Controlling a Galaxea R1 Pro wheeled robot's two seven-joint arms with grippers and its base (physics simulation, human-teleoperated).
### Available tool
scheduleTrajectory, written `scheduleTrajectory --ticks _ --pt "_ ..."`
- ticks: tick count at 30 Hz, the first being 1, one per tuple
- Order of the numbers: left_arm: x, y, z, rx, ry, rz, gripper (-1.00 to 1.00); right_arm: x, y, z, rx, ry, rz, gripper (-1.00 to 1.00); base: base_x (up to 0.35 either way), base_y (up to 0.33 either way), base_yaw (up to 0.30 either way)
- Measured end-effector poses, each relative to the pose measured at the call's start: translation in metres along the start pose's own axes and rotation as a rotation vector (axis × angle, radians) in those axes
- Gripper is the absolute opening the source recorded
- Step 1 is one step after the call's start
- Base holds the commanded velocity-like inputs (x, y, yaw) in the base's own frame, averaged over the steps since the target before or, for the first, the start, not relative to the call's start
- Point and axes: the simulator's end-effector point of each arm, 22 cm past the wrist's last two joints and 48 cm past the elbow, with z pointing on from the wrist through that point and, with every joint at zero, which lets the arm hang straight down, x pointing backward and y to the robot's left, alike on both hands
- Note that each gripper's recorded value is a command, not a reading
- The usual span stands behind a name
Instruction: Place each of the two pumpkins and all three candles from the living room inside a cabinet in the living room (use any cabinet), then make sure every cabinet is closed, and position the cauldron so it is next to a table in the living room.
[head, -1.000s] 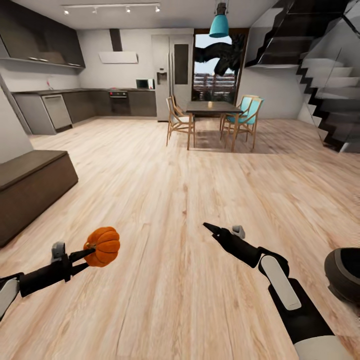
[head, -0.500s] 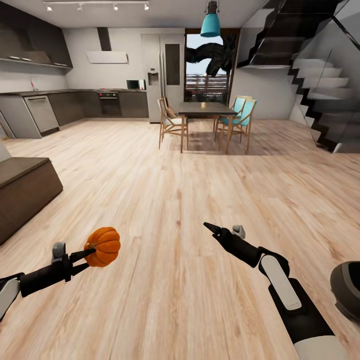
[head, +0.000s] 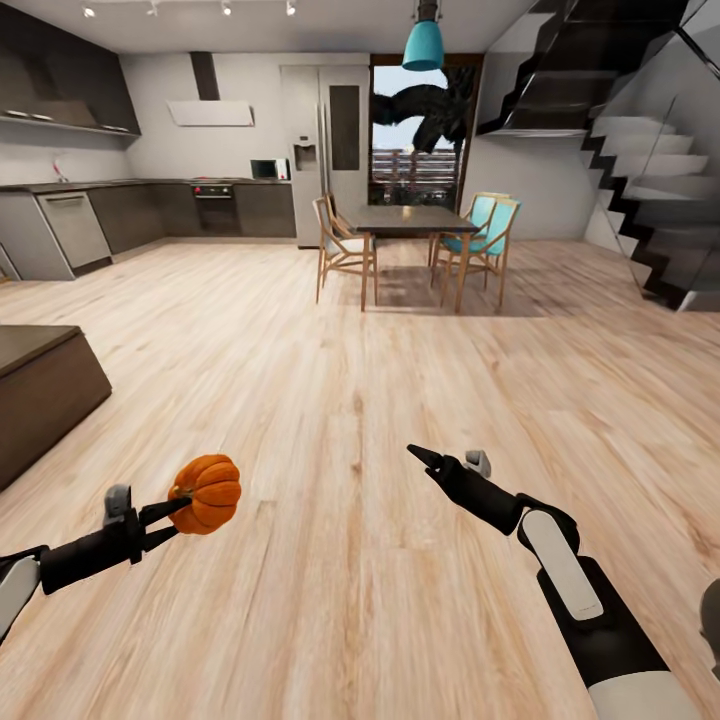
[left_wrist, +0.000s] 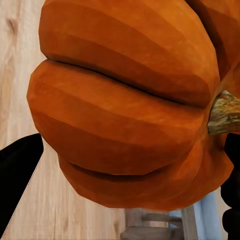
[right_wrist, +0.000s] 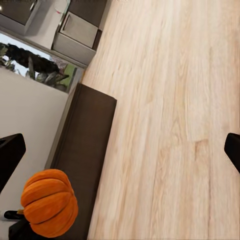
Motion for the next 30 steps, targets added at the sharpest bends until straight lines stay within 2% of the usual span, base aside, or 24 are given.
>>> scheduleTrajectory --ticks 7,15,30 --pt "0.0011 0.0007 0.0006 -0.002 0.002 0.0 -1.0 0.0 0.0 0.0 0.0 0.0 0.001 1.0 0.336 0.0 -0.025" --pt "0.0009 0.0006 0.0007 -0.002 0.002 0.0 -1.0 0.0002 -0.0005 0.0 0.001 0.0 0.001 1.0 0.336 0.0 -0.205" --pt "0.0017 0.001 0.0012 -0.003 0.003 0.0 -1.0 0.0003 -0.0007 0.0001 0.002 0.001 0.0 1.0 0.336 0.0 -0.007"
